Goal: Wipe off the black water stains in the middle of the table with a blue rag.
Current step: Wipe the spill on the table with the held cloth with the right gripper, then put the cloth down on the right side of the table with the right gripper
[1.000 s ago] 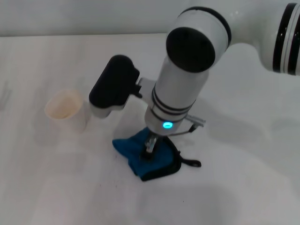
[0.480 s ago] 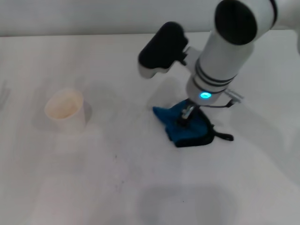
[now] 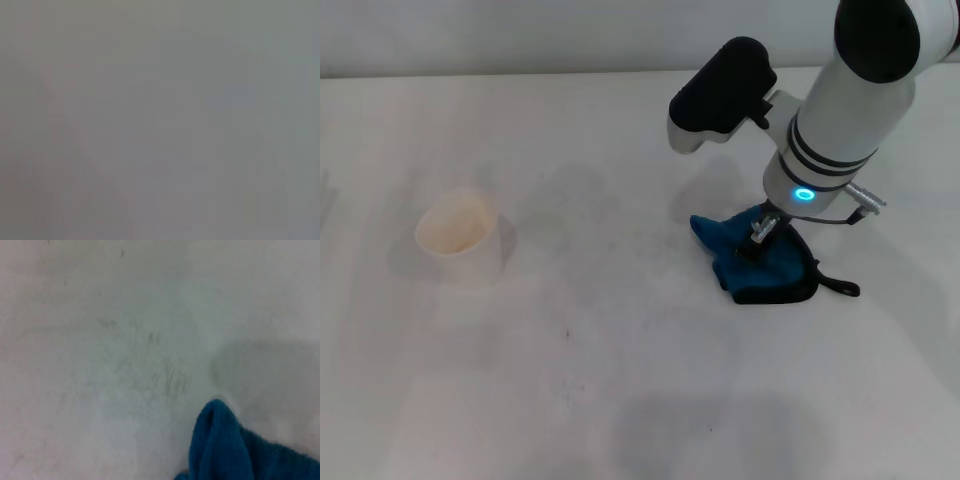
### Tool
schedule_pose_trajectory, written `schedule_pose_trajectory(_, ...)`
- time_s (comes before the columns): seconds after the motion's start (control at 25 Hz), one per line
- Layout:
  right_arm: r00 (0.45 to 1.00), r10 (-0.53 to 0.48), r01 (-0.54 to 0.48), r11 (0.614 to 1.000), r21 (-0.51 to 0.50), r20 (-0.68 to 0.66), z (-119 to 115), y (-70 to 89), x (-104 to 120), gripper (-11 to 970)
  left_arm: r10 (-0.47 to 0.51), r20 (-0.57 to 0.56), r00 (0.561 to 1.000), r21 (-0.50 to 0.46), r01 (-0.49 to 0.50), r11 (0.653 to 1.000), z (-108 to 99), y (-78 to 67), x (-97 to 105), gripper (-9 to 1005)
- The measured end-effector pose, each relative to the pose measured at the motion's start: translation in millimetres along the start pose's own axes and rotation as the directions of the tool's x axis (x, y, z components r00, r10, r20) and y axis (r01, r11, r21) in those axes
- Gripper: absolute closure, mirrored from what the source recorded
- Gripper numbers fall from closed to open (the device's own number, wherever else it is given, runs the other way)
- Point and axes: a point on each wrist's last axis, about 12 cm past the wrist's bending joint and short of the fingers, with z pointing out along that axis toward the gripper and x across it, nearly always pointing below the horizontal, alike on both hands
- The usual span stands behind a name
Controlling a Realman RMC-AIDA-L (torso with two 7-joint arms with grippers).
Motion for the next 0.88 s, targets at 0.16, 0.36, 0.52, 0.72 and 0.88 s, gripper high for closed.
schedule_pose_trajectory(0.16, 1.0, 0.0, 0.0, 1.0, 0.001, -0.002, 0.7, -0.4, 2.0, 803, 0.001, 0.0, 1.0, 0.0, -0.001, 1.0, 0.5, -0.1, -0.1, 120)
schedule_pose_trajectory(0.36, 1.0, 0.009, -0.009, 1.0, 0.023, -0.027, -0.1, -6.4, 6.1, 793, 0.001, 0.002, 1.0, 0.002, -0.001, 1.0, 1.1, -0.4, -0.2, 121)
schedule_pose_trajectory(0.52, 0.999, 0.028, -0.027, 0.999, 0.026, -0.02, -2.7, -10.9, 7.8, 785, 0.001, -0.001, 1.0, 0.0, -0.001, 1.0, 0.1, -0.4, 0.2, 121)
schedule_pose_trajectory(0.72, 1.0, 0.026, -0.026, 0.999, 0.034, -0.007, -4.4, -12.2, 7.6, 776, 0.003, -0.001, 1.0, 0.0, -0.003, 1.0, 0.9, 0.0, 0.1, 120)
schedule_pose_trajectory(0.88, 0.999, 0.034, -0.034, 0.999, 0.026, -0.01, -4.3, -13.7, 8.1, 768, 0.004, 0.0, 1.0, 0.0, -0.004, 1.0, 1.7, 0.3, -0.2, 120)
